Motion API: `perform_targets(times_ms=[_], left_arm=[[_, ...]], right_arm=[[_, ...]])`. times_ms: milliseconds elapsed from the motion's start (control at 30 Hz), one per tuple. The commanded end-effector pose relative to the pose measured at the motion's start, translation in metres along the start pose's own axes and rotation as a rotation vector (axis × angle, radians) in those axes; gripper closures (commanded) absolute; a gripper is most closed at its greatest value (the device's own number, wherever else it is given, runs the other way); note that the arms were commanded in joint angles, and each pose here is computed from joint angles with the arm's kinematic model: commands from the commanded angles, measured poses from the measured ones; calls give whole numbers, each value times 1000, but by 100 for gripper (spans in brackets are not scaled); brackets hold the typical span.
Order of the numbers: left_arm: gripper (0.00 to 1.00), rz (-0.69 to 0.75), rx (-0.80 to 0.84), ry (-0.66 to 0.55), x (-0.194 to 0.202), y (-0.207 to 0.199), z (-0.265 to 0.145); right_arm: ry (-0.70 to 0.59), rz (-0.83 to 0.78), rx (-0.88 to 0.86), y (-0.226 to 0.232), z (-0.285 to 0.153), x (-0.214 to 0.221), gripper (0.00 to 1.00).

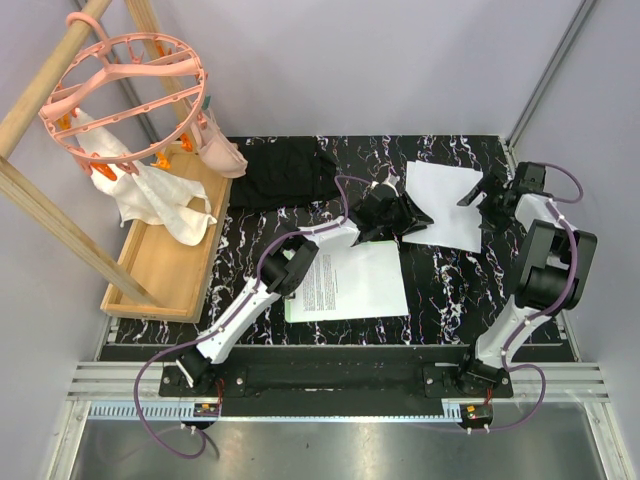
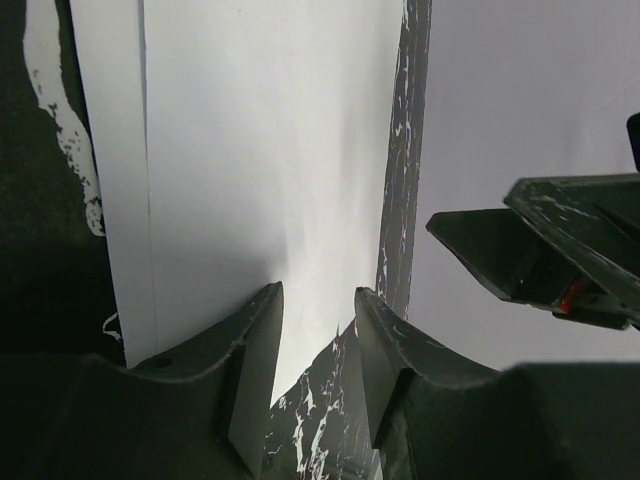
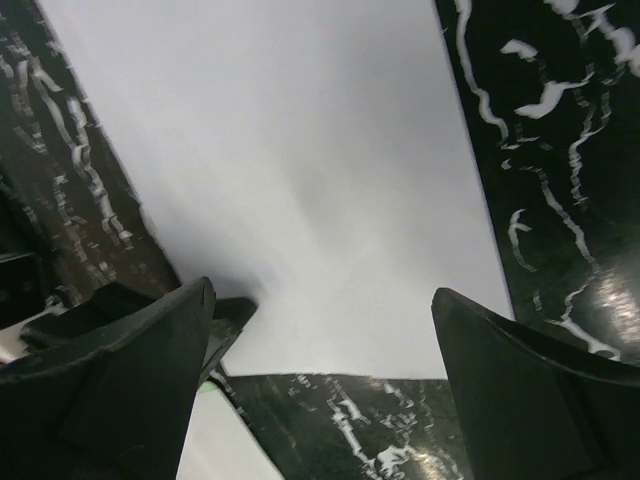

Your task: Put the files into the folder

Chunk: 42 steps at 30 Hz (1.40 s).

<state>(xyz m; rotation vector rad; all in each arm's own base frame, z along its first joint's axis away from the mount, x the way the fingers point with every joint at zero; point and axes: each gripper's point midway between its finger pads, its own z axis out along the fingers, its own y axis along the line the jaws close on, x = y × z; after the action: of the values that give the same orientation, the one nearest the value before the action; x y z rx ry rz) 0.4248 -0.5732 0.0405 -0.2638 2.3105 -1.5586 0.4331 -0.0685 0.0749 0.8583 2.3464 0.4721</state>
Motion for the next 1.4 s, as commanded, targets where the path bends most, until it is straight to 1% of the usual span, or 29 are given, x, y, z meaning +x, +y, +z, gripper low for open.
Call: perform_targets(times_ms=[0, 267, 300, 433, 467, 500, 567, 600, 667, 733, 800, 900, 933, 967, 1033, 1067, 1133, 1167, 1267, 1367], left_arm=[[59, 18, 8, 21, 1, 4, 4], [59, 13, 16, 27, -1, 4, 5], [59, 13, 16, 27, -1, 5, 6], [59, 16, 15, 29, 0, 4, 5], [59, 15, 14, 31, 0, 5, 5], [59, 14, 11, 30, 0, 5, 5], [59, 15, 14, 31, 0, 4, 5], [59, 14, 13, 31, 0, 5, 5], [59, 15, 12, 33, 0, 4, 5], [59, 16, 10, 34, 1, 5, 5], [59, 14, 10, 34, 1, 5, 5], [59, 11, 14, 39, 2, 6, 5], [59, 8, 13, 39, 1, 7, 5], [59, 9, 15, 40, 1, 6, 5], [59, 11, 14, 42, 2, 6, 4], [59, 13, 14, 42, 2, 6, 4], [59, 9, 12, 41, 2, 7, 5], [59, 8, 13, 43, 2, 7, 5], [59, 3, 16, 43, 2, 8, 5], [59, 0, 16, 45, 3, 9, 6]], right_arm=[[8, -72, 154, -28, 14, -10, 0], [21, -200, 251, -38, 29, -6, 0], [30, -224, 297, -41, 33, -1, 0], [62, -262, 339, -44, 41, 7, 0], [73, -260, 325, -42, 42, 10, 0], [91, -250, 267, -32, 43, 14, 0], [97, -220, 215, -22, 44, 17, 0], [87, -215, 169, -11, 41, 15, 0], [70, -195, 139, -2, 36, 11, 0], [54, -188, 70, 15, 27, 6, 0], [49, -158, -31, 35, 17, 3, 0], [55, -113, -108, 49, 9, 3, 0], [47, -110, -99, 47, 7, 1, 0], [2, -122, -36, 38, 4, -7, 0], [-35, -168, 53, 21, 1, -14, 0], [-37, -179, 157, 1, 1, -14, 0], [-33, -223, 252, -16, 0, -18, 0], [-19, -232, 342, -34, 0, -16, 0], [13, -246, 428, -54, 4, -12, 0], [38, -256, 459, -60, 10, -6, 0]])
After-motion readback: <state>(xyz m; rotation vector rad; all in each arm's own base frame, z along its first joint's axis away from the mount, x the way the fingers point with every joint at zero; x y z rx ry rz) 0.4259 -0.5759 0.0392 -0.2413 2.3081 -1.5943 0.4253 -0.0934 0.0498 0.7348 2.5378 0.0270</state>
